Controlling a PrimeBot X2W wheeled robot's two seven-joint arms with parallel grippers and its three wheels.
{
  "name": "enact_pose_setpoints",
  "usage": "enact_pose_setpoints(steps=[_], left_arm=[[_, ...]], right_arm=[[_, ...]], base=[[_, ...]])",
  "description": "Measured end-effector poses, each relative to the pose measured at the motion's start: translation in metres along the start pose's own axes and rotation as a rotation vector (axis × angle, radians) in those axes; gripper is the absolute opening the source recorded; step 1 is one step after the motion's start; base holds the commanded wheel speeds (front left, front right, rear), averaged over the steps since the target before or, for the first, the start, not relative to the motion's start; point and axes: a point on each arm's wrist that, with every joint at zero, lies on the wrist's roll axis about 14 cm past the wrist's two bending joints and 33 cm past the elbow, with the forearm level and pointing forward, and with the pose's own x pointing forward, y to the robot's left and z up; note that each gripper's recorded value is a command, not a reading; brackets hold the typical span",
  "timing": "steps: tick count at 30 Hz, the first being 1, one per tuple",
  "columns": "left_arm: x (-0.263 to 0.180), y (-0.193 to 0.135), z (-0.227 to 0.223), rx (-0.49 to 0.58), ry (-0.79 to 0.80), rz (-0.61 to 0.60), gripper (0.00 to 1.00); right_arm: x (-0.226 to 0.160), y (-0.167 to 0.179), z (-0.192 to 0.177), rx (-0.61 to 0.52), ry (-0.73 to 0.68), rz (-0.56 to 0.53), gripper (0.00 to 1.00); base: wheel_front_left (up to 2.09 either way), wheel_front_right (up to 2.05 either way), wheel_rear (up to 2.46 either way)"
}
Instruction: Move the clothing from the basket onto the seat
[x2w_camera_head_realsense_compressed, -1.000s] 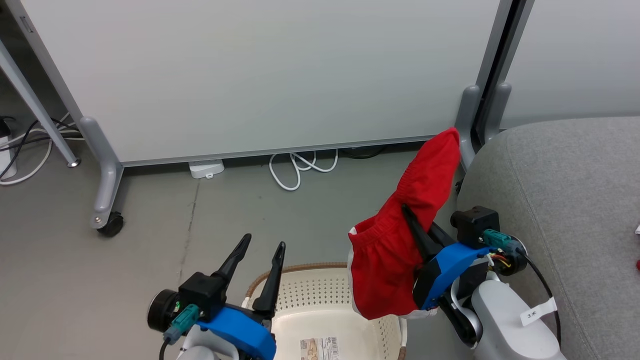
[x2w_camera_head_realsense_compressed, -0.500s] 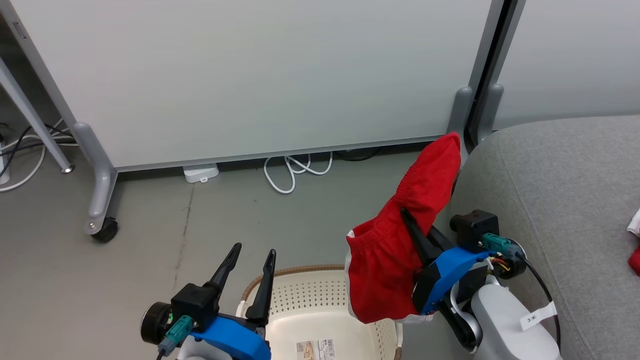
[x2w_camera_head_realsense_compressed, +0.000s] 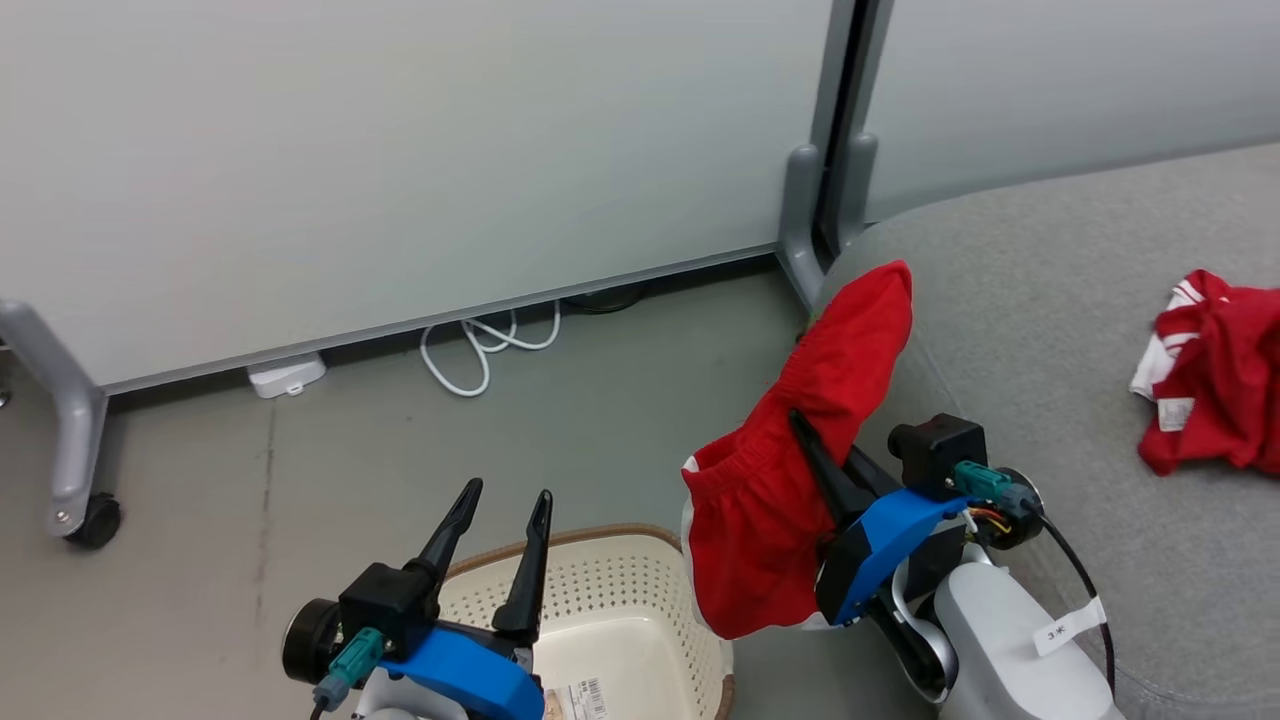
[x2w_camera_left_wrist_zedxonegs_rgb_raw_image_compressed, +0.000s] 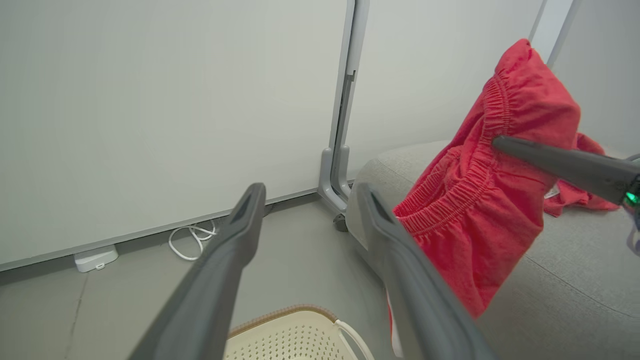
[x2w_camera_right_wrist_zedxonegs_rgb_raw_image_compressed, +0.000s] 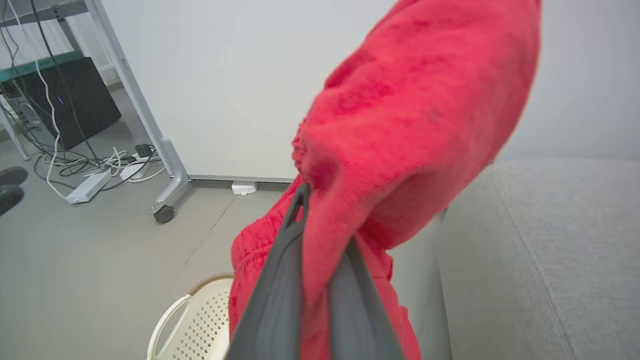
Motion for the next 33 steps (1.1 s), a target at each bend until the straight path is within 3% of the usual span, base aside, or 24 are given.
enact_pose_setpoints(steps=[21,33], left_arm=[[0.055,-0.084,-0.026,-0.023,0.071,-0.294,1.0],[0.069,-0.107,-0.039,-0.03,0.103,-0.382,1.0]], right_arm=[[-0.064,-0.085,-0.005,0.032,-0.01,-0.271,0.0],[-0.085,-0.105,-0.014,0.054,0.002,-0.35,0.0]], base=[[0.0,0.0,0.0],[0.0,0.0,0.0]])
